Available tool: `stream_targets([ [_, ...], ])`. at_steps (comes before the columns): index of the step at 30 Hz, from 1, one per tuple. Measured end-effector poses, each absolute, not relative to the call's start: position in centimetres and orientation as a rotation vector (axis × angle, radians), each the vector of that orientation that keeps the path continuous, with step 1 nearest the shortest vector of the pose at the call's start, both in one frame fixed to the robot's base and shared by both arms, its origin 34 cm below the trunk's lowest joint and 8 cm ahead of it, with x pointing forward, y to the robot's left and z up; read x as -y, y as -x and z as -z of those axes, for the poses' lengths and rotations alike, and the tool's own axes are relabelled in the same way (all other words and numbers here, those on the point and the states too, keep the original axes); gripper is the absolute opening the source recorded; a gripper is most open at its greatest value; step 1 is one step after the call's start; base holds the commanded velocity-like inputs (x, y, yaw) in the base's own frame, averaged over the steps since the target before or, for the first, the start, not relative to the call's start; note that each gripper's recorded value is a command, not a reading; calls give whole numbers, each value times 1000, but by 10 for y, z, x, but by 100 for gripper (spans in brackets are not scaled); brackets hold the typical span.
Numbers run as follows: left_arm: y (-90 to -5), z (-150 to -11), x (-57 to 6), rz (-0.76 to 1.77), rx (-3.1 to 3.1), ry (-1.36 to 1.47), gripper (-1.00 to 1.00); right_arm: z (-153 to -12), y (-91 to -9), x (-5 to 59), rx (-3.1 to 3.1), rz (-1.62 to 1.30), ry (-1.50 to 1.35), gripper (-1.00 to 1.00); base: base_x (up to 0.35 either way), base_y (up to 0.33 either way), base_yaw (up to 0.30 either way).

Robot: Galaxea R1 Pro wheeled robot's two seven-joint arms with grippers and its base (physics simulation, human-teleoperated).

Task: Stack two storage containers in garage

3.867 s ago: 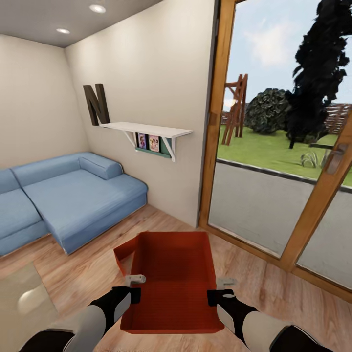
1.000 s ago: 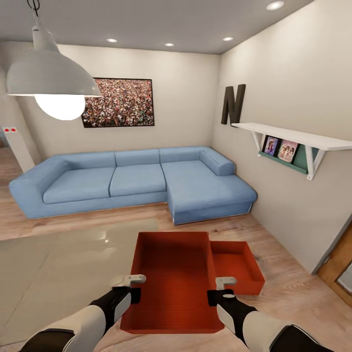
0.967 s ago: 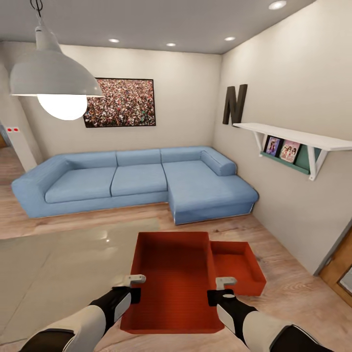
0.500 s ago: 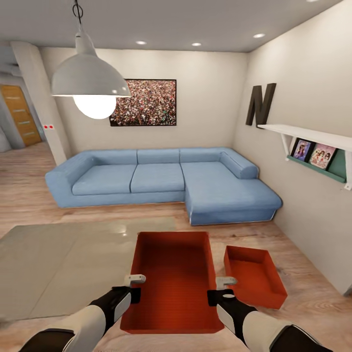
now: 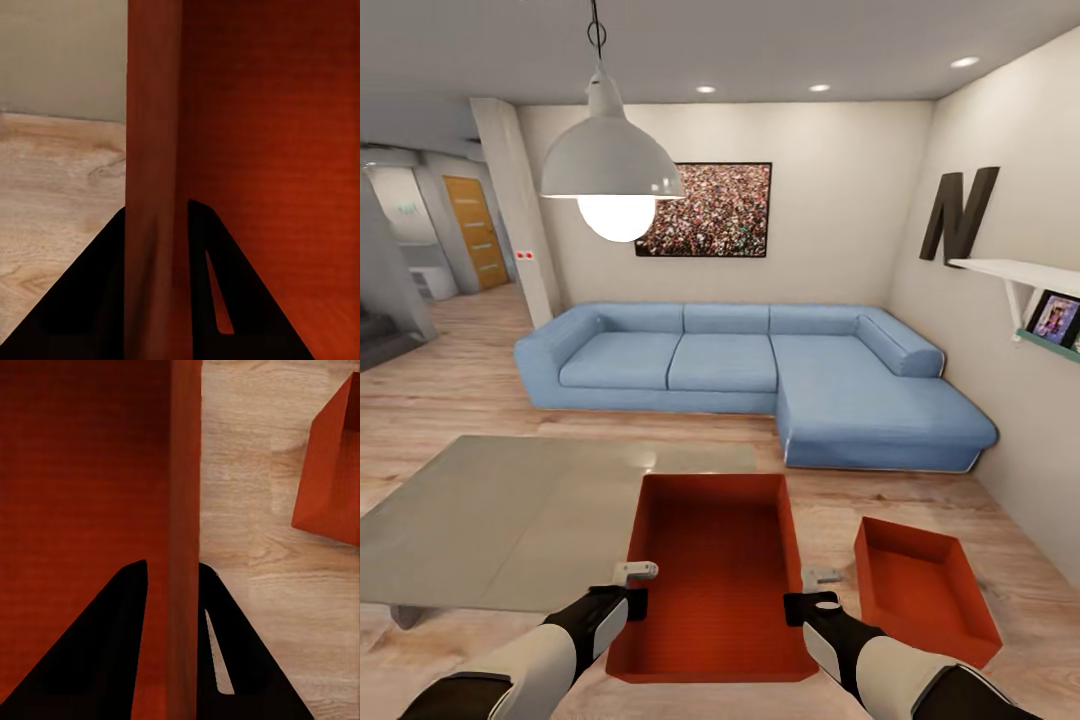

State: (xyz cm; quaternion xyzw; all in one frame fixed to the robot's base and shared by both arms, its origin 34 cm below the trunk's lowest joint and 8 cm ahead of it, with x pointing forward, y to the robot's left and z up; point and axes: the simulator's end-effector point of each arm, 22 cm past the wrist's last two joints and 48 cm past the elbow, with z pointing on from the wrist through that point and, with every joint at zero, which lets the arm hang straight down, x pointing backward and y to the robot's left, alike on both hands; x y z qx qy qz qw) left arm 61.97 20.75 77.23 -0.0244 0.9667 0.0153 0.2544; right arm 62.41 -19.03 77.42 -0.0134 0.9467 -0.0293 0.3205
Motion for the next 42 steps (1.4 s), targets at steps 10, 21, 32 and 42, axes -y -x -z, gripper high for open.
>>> stream_targets([
  [10,-620,-772,-208,-42,-2627,66,-100,-774,-624,190,-2488,77,35,-100,0,0,290],
  [21,-621,-774,-208,-42,-2623,66,-100,-776,-625,190,-2484,77,35,-100,0,0,292],
  [32,-621,-777,-208,-42,-2619,66,-100,-778,-626,190,-2480,77,35,-100,0,0,292],
  [42,-622,-779,-208,-41,-2615,66,-100,-780,-626,190,-2476,77,34,-100,0,0,292],
])
